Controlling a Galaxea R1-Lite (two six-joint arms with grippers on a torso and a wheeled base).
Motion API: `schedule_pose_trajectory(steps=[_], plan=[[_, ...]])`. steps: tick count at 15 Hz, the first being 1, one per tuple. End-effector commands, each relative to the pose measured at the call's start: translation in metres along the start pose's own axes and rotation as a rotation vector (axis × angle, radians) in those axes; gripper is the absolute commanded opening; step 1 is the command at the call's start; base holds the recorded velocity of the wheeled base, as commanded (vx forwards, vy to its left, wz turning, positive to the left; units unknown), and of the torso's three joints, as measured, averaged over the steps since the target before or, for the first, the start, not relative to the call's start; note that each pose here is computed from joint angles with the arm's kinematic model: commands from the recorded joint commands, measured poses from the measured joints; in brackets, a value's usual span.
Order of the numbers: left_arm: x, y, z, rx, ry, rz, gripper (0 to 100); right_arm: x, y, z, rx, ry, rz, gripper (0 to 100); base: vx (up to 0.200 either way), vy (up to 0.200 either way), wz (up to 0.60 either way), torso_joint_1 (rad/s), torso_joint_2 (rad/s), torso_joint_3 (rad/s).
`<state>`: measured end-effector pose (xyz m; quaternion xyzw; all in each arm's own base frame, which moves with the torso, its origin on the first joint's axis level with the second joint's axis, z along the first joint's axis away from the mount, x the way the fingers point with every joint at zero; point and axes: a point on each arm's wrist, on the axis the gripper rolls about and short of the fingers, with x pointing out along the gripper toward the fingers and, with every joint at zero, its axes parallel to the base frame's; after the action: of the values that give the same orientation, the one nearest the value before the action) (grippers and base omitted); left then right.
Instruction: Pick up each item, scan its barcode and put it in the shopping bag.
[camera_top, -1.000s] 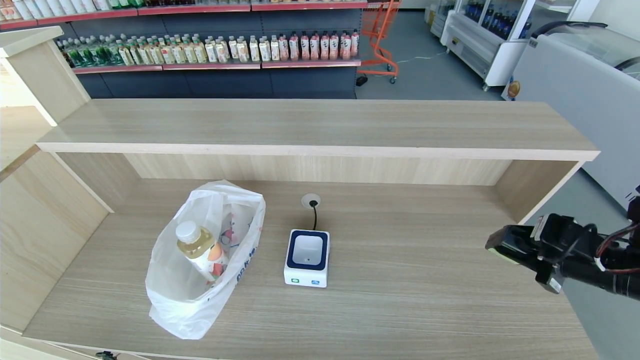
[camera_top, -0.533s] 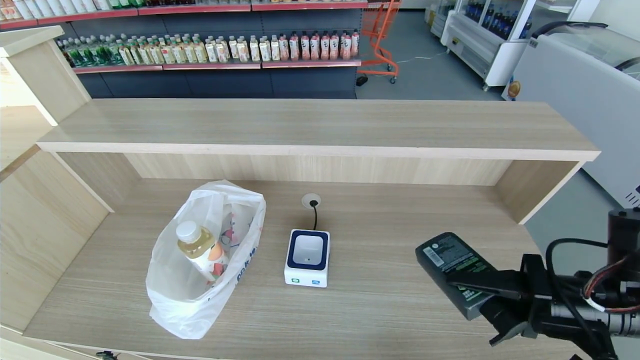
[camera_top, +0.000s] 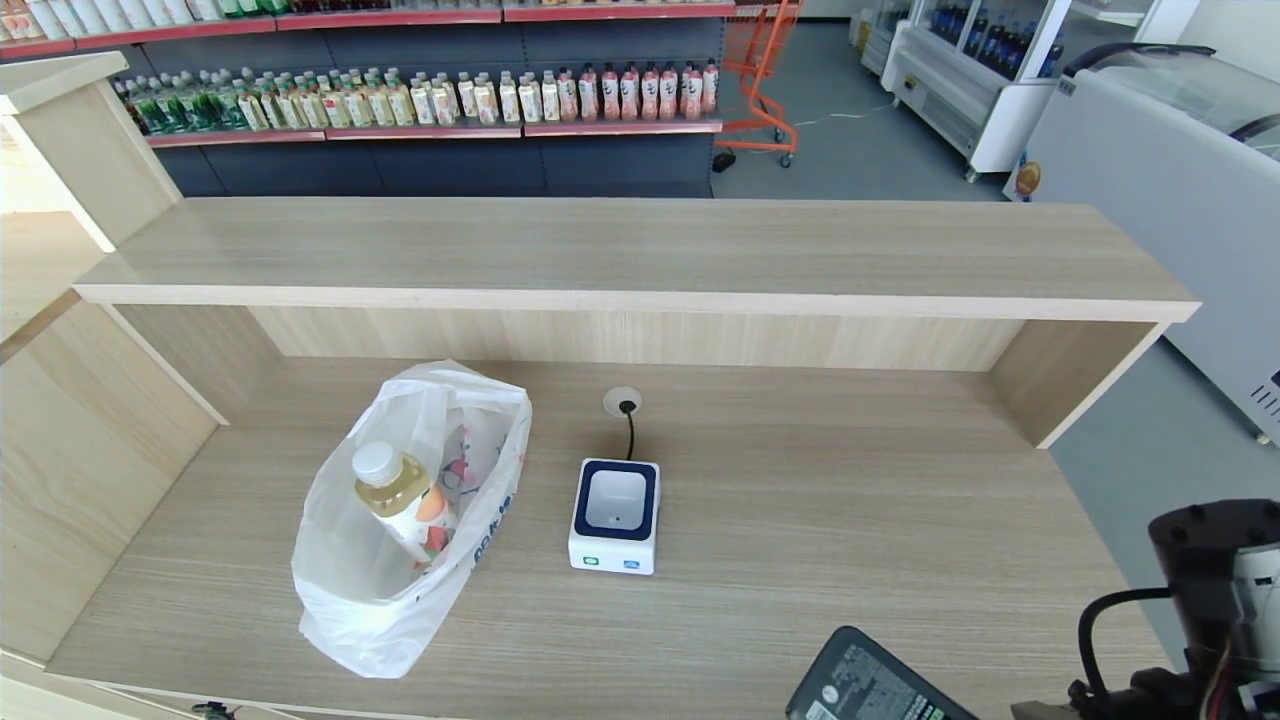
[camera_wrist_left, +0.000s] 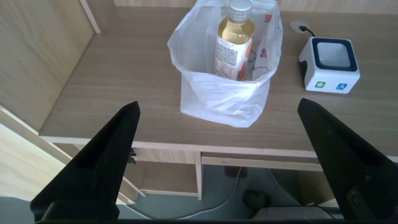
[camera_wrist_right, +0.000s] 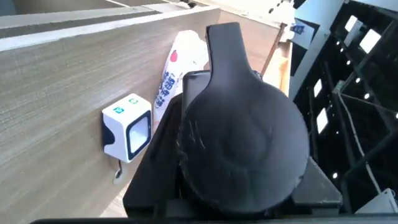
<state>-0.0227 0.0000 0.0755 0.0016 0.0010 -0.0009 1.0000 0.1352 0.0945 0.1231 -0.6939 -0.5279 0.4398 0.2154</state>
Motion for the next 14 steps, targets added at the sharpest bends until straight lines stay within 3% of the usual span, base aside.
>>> schedule_pose_trajectory(steps=[1,14], plan=[[0.000,0.000,0.000,0.000,0.000,0.000,100,-0.003,-0.003,0.002,-0.035,0.000,-0.024,0,0.000,0.000,0.00,0.000,0.00,0.000],[0.000,0.000,0.000,0.000,0.000,0.000,100,-0.016,-0.017,0.011,-0.133,0.037,-0.074,0,0.000,0.000,0.00,0.000,0.00,0.000]])
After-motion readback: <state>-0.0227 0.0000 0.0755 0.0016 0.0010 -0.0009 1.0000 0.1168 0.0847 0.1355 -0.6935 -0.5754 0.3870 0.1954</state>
